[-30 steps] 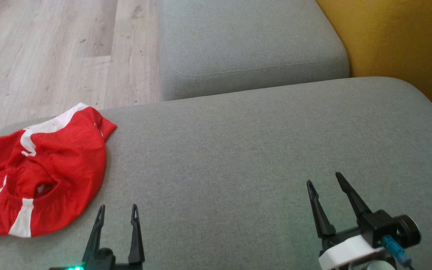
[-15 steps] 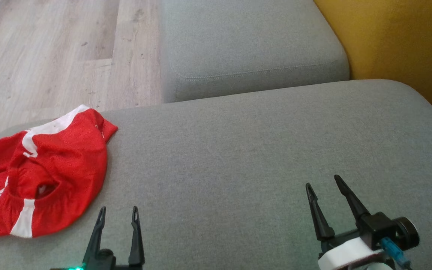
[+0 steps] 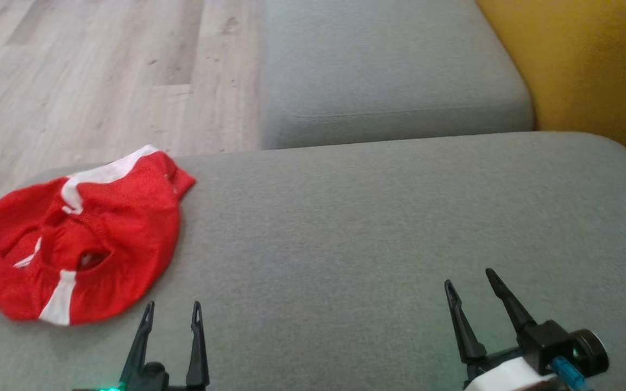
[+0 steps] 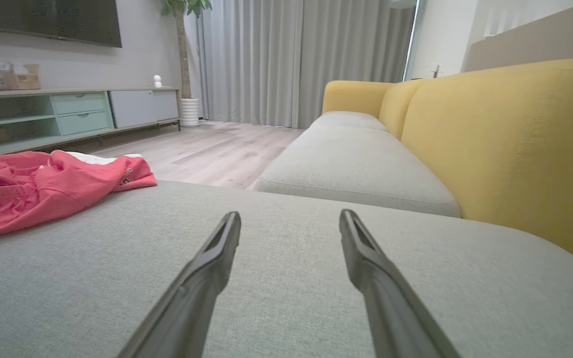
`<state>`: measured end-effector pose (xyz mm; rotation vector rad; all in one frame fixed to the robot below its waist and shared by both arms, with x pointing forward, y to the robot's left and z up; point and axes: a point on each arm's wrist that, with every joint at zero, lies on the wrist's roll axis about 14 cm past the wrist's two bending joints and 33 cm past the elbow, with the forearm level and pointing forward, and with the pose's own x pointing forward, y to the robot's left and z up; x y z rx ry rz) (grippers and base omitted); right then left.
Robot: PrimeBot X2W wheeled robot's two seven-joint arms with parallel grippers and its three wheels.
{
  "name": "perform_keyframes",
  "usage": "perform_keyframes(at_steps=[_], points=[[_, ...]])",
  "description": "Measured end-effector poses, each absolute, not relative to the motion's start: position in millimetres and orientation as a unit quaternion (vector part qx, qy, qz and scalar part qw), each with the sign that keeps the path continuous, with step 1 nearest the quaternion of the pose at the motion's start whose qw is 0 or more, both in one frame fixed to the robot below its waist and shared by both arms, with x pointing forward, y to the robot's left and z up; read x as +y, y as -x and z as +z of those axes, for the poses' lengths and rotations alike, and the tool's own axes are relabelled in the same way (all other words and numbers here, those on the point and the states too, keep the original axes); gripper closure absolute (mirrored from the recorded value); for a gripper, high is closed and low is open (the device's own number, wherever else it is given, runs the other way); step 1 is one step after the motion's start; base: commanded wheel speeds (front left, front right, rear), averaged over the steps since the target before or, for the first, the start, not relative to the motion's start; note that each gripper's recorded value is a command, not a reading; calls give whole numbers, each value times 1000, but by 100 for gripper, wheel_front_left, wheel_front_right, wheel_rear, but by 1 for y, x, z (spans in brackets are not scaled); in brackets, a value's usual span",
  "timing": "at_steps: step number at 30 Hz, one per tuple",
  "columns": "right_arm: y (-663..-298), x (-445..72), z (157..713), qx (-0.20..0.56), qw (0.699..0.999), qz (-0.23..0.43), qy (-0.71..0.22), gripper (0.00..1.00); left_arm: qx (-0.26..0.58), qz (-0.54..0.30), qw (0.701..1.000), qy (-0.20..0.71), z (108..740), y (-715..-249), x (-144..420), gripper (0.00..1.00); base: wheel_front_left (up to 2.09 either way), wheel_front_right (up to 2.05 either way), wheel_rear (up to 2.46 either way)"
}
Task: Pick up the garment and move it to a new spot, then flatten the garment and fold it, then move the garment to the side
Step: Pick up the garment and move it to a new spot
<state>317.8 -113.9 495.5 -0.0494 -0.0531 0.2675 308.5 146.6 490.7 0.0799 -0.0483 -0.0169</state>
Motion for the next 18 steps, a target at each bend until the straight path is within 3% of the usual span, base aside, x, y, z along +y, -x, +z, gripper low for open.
perform_keyframes(at_steps=[18], points=[[-333, -19, 498, -21, 959, 282, 16, 0, -4, 148, 988, -50, 475, -243, 238, 0, 0, 0, 0]])
